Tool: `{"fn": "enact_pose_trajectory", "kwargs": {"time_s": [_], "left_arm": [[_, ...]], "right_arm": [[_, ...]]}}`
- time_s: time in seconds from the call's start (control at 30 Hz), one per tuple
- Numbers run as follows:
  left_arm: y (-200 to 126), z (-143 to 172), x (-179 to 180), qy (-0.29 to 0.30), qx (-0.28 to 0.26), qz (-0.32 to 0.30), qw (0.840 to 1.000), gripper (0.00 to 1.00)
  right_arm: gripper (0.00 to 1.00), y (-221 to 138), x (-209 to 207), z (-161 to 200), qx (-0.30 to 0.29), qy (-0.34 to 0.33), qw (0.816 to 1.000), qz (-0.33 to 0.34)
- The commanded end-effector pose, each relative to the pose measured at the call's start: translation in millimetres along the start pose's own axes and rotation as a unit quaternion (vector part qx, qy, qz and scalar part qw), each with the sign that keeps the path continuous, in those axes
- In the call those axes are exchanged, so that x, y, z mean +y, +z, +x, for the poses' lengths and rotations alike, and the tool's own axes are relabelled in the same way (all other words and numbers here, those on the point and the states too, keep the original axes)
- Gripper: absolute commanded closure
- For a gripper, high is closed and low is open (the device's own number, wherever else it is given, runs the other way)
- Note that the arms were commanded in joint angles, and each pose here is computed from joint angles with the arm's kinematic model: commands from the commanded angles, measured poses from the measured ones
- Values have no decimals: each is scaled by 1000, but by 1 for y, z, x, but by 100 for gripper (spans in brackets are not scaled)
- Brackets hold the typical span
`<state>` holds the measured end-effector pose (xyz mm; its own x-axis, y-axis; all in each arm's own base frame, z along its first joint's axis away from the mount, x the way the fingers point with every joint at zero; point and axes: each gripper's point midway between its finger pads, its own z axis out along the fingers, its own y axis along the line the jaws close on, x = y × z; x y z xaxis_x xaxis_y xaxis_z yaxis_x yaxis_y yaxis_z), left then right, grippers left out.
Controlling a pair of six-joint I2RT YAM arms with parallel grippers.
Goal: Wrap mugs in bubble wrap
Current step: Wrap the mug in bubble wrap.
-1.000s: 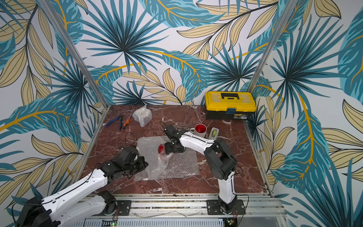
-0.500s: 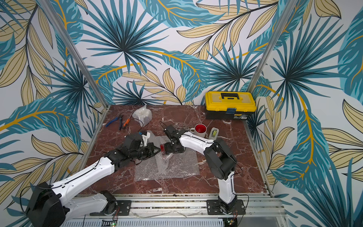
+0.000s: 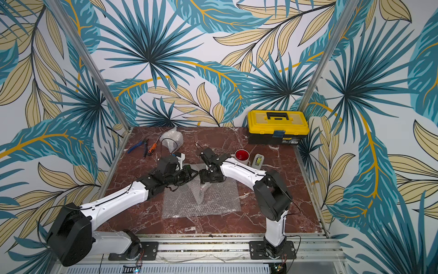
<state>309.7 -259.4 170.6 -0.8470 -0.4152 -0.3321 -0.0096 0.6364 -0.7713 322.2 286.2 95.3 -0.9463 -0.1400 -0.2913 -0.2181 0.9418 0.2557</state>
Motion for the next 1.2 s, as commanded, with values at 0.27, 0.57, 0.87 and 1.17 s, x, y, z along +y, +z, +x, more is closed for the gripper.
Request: {"fn": "enact_pose_trajectory", "kwargs": {"time_s": [0.27, 0.57, 0.87, 1.17], "left_arm": [[16, -20, -6, 1, -21, -5, 1000, 100], [36, -24, 8, -14, -17, -30, 999, 100], [47, -23, 25, -33, -14, -54, 998, 100], [46, -27, 28, -42, -19, -57, 997, 100]], "right_arm": [[27, -54, -22, -6, -71, 18, 997, 37], [23, -59, 5, 8, -87, -18, 994, -68], [19, -39, 11, 7, -72, -23, 994, -83], [20, -4, -1, 4, -45, -14, 998, -39]]}}
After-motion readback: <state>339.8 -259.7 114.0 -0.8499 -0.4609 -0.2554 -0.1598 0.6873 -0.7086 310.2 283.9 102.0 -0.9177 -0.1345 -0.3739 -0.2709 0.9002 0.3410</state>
